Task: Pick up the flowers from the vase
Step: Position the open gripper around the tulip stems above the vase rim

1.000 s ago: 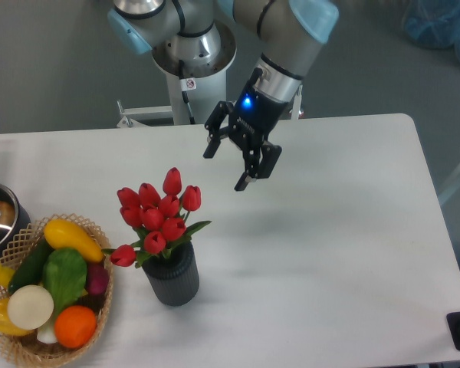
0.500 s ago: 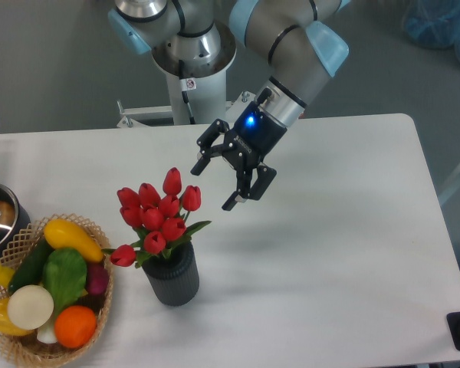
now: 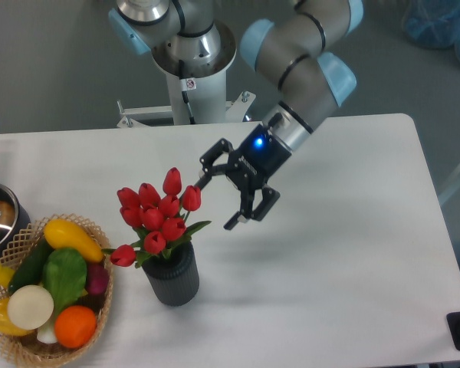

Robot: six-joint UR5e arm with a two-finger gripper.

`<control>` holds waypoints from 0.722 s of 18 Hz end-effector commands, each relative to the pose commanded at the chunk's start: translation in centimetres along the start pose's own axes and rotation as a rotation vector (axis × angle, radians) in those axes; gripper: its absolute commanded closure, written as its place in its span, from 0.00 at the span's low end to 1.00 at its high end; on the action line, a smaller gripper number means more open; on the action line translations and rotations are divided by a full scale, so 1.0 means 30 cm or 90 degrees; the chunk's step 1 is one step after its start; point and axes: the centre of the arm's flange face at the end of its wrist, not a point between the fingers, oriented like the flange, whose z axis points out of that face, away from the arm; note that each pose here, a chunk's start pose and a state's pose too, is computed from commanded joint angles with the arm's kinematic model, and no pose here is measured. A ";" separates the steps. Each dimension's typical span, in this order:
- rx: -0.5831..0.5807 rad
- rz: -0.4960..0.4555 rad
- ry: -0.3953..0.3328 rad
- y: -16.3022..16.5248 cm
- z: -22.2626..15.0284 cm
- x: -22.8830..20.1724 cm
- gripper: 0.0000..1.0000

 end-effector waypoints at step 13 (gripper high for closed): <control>0.027 -0.002 0.032 -0.025 0.096 0.032 0.00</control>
